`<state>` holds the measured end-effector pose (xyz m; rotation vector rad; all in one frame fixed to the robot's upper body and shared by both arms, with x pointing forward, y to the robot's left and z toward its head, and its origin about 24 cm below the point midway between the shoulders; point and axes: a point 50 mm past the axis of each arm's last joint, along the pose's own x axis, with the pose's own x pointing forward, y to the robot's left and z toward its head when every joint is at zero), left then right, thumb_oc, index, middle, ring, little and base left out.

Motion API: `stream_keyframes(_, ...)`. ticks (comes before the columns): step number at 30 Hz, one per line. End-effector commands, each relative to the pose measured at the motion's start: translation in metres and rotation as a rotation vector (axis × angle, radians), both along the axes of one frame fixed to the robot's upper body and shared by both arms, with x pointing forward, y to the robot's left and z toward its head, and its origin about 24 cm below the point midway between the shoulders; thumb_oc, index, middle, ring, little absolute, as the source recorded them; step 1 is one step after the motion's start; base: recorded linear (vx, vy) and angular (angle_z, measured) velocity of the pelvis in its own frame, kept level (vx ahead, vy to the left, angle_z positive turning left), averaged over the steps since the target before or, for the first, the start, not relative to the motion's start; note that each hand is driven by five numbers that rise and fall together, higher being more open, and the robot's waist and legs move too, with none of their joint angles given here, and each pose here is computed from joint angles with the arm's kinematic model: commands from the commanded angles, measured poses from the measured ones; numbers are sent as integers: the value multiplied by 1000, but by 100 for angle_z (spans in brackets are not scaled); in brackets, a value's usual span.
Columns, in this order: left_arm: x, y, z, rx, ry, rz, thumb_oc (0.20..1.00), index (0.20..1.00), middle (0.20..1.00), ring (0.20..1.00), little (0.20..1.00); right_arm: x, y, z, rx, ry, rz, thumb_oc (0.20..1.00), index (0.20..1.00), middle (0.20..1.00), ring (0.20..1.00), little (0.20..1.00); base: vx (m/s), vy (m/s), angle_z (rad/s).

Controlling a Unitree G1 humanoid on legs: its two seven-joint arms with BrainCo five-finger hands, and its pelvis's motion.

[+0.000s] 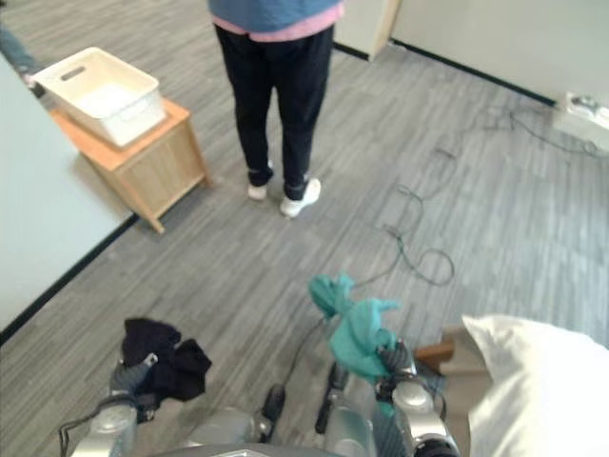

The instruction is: Tidy up the quilt and then pick up the clothes from the bed and put them into the laundry hamper.

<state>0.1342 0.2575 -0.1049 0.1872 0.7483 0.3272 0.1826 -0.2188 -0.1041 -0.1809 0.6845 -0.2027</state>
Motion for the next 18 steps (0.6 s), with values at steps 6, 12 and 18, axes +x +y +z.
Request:
stream_keyframes(6,-11,-73,-54,-36,360,-231,200,200,200,200,200,-55,-63,-31,-355,454,11,200,200,200,200,200,34,-66,-4)
stream_keyframes(12,-5,-76,-53,-29,341,-232,200,200,200,200,200,-41,-65,-24,-330,373,-43,200,200,200,200,200,45,-66,30)
stream_keyframes(18,-13,-69,-53,-40,346,-204,200,200,200,200,200,-23,-75,-10,-368,292,-30,200,200,200,200,200,271,62,23)
